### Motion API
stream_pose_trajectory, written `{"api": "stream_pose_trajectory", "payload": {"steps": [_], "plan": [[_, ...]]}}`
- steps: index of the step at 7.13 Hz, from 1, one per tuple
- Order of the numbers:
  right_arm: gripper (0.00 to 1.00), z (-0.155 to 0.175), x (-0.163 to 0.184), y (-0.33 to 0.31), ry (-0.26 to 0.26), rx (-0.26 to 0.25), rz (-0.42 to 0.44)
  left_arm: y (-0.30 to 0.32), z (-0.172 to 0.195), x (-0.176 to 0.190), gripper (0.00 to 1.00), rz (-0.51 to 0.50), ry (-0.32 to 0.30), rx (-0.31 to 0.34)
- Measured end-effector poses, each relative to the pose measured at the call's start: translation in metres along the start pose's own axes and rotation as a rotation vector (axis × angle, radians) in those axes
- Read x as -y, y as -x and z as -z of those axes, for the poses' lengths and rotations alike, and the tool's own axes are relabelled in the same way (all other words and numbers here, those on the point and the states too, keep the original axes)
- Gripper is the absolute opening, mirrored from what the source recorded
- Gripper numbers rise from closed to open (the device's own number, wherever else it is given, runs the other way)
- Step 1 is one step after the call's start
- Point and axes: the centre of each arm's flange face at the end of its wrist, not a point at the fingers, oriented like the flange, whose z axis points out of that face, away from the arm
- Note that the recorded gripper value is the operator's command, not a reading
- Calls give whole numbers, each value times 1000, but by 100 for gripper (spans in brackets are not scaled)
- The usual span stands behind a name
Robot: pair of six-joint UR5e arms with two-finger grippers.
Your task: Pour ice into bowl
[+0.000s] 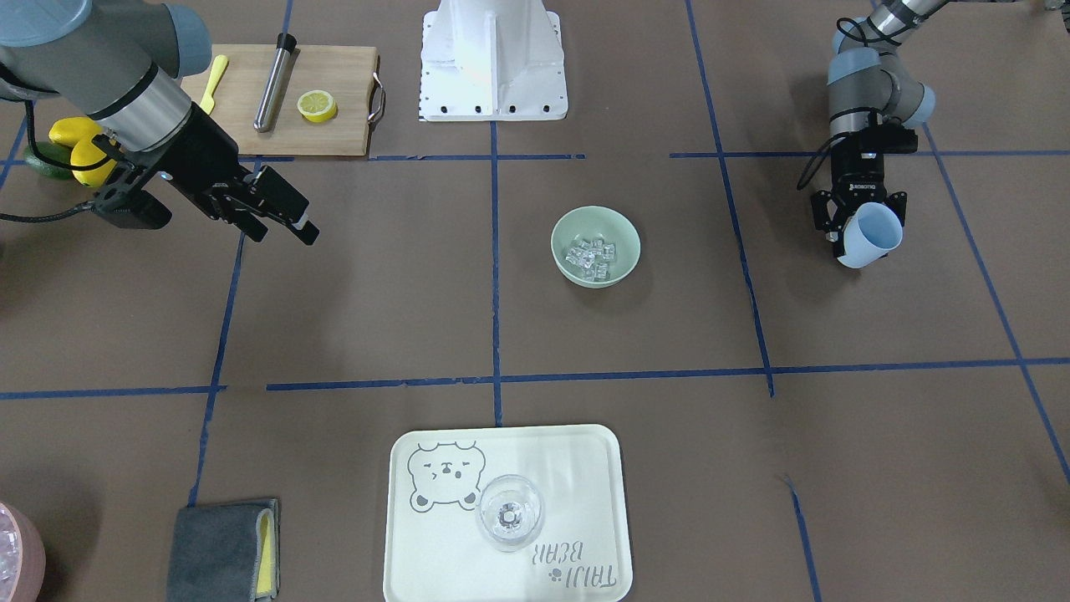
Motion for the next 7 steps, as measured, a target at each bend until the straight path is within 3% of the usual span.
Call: {"api": "stream_pose_trajectory", "payload": {"steps": [2, 4, 5, 6, 7], "plan": [[100, -1, 0, 0, 1, 0, 0, 1, -2, -2, 5, -4, 9, -1], [100, -1, -1, 0, 1, 0, 0, 2, -2, -3, 22, -6, 18, -2], [100, 0, -1, 0, 1, 0, 0, 2, -3, -4, 47, -7, 21, -3], [100, 0, -1, 1, 1, 1, -1, 2, -3, -4, 87, -7, 23, -4], [100, 0, -1, 1, 0, 1, -2, 1, -3, -4, 100, -11, 31, -8]]}}
